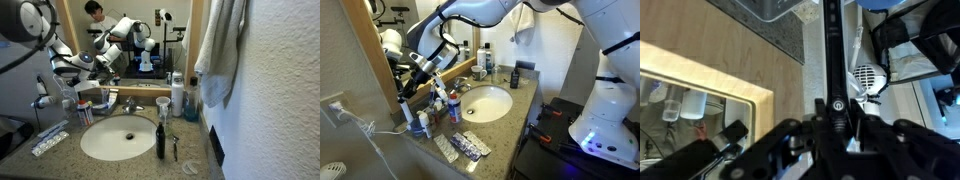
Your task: Put the toothbrush on the charging station
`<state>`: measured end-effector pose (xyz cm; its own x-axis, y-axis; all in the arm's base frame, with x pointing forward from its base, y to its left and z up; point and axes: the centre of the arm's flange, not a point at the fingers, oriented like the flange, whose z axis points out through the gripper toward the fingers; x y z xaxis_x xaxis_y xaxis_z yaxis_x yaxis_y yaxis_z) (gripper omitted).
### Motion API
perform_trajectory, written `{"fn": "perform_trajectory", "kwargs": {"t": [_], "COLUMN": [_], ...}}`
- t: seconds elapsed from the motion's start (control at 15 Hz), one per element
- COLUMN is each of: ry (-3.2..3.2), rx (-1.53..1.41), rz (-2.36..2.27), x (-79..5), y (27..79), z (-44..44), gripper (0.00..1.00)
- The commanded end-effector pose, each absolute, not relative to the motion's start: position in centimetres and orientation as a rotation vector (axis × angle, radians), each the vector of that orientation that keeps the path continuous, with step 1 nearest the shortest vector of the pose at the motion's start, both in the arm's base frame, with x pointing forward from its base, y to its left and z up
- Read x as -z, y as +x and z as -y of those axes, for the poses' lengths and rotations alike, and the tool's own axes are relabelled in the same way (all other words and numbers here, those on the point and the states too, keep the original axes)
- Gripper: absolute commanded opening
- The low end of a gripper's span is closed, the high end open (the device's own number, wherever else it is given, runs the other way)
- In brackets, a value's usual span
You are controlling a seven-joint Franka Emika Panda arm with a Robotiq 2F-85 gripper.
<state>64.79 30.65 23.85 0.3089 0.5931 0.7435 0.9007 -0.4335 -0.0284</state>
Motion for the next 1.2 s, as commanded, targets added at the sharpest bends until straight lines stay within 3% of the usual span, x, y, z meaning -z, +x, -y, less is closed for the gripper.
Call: {"fn": "perform_trajectory", "kwargs": {"t": [0.0,1.13], "ry": [-2.11,-2.098], "rx": [0.904,0.909], "rz": [1.344,1.356], "x": [-23.9,-24.5], "y": [64.5,64.9], "z": [-30.8,-29.2], "gripper": [0.07,0.07]}}
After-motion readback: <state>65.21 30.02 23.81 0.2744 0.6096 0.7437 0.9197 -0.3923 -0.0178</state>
